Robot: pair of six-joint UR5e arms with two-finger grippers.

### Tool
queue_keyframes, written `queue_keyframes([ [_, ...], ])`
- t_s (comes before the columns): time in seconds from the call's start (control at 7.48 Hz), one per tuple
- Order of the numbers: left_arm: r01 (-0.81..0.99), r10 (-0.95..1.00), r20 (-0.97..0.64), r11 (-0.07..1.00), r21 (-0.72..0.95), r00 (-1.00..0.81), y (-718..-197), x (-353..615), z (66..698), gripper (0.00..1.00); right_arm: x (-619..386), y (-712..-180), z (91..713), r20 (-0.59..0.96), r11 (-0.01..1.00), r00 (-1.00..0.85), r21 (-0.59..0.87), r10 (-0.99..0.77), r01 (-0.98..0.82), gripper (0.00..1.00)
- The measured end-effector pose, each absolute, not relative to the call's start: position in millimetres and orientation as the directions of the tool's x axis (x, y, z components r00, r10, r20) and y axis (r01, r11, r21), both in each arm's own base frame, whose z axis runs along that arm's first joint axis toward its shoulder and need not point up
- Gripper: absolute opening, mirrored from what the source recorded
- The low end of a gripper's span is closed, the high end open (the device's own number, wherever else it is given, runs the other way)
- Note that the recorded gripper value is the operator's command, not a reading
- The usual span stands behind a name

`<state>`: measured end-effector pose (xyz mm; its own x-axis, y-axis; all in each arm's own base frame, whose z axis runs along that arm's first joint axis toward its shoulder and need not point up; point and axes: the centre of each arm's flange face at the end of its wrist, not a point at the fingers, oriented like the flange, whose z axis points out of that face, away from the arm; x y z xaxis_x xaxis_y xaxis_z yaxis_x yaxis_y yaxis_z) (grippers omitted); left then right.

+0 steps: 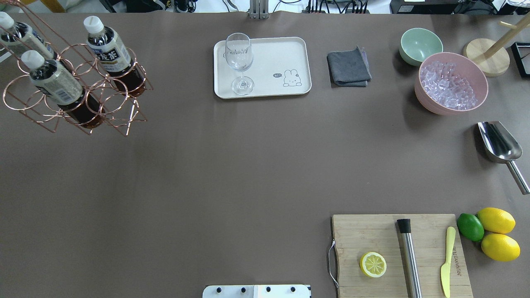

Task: Take tea from basket to plate

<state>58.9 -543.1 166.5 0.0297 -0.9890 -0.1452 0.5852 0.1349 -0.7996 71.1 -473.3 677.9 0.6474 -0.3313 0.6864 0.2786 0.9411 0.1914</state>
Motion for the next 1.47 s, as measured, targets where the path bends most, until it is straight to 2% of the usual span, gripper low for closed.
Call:
queue_keyframes([
  [0.94,0.448,-0.994,-0.114,0.100,-0.888,-0.004,-509.6,163.1,115.6,0.00,69.2,-473.2,674.9,0.686,0.940,0.647,0.194,-0.334,0.279,0.99],
  [1.47,0.373,-0.998,-0.054,0.045,-0.927,-0.014,-495.5,210.3,93.2,0.00,69.4,-469.3,677.7,0.687,0.941,0.647,0.190,-0.332,0.281,0.99],
])
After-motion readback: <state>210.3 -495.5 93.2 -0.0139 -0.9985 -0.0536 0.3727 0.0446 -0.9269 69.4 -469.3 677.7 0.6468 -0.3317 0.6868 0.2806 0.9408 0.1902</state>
